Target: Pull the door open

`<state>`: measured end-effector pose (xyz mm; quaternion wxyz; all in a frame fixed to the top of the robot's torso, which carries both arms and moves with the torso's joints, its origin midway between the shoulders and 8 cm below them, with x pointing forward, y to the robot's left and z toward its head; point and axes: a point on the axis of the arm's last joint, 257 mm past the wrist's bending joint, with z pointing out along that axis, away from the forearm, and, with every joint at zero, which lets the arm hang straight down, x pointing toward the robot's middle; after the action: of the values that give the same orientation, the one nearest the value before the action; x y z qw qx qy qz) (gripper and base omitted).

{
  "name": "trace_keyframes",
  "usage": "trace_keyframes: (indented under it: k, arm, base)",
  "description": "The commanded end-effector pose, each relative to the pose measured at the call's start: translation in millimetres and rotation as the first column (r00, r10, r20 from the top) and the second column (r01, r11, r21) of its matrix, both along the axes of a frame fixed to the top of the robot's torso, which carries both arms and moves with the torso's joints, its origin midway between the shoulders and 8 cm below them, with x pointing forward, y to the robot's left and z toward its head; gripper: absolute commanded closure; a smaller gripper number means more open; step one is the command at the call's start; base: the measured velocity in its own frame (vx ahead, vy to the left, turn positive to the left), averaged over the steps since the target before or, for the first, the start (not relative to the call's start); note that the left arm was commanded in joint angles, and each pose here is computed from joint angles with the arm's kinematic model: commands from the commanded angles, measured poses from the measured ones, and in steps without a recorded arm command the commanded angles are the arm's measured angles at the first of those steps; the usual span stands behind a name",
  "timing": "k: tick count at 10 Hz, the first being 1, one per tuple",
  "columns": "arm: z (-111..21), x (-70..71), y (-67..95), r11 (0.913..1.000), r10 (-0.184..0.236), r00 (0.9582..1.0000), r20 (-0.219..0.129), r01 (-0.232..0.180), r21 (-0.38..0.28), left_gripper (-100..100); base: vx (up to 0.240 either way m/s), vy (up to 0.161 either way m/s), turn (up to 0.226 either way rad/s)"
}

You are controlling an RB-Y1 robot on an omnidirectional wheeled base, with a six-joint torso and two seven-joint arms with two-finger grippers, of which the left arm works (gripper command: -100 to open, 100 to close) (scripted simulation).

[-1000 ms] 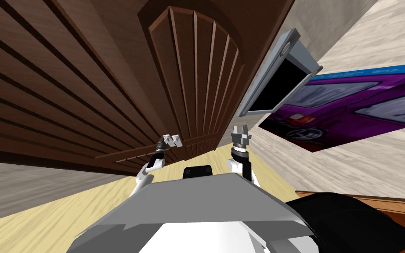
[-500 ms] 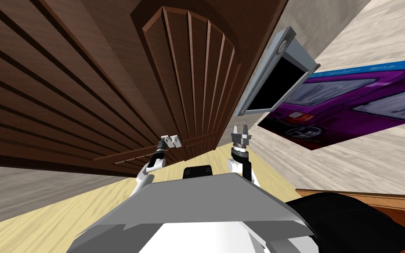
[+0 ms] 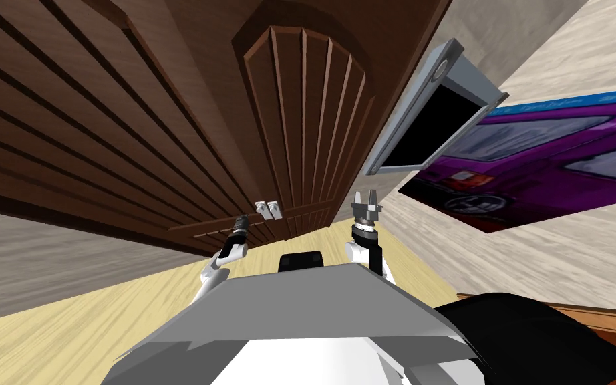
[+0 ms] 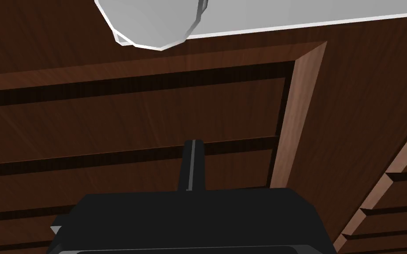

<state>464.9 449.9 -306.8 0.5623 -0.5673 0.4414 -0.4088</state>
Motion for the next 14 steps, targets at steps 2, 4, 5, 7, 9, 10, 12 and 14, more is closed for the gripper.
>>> trace_keyframes:
  k: [2,4,5,7,9,10,12,14]
  arm:
    - [-2.9,-8.4,6.2,1.0000,0.008,0.9999,-0.008,-0.008,0.003,-100]
    - [-3.1,-9.0,1.5,1.0000,0.000,1.0000,-0.006,0.000,0.000,-100]
    - [-2.7,-8.1,-3.7,1.0000,-0.008,1.0000,-0.002,0.008,-0.004,-100]
    - [1.4,-2.0,-21.8,0.9992,-0.037,0.9992,0.014,0.037,-0.013,-100]
    - [3.7,0.0,-30.5,0.9987,-0.047,0.9986,0.023,0.048,-0.016,-100]
    - [-1.5,-9.9,-10.4,0.9999,-0.017,0.9999,0.004,0.017,-0.005,-100]
    - [-5.5,-19.8,10.4,0.9998,0.016,0.9998,-0.014,-0.016,0.009,-100]
    - [-9.0,-32.1,37.1,0.9980,0.059,0.9977,-0.034,-0.058,0.026,-100]
  base:
    - [-0.182,-0.004,0.046]
    - [-0.181,-0.058,-0.004]
    - [-0.159,-0.077,-0.014]
    - [-0.146,-0.064,-0.055]
    - [-0.074,-0.079,-0.096]
    - [-0.028,0.022,0.142]
    - [-0.012,0.042,0.119]
    - [0.048,0.064,0.126]
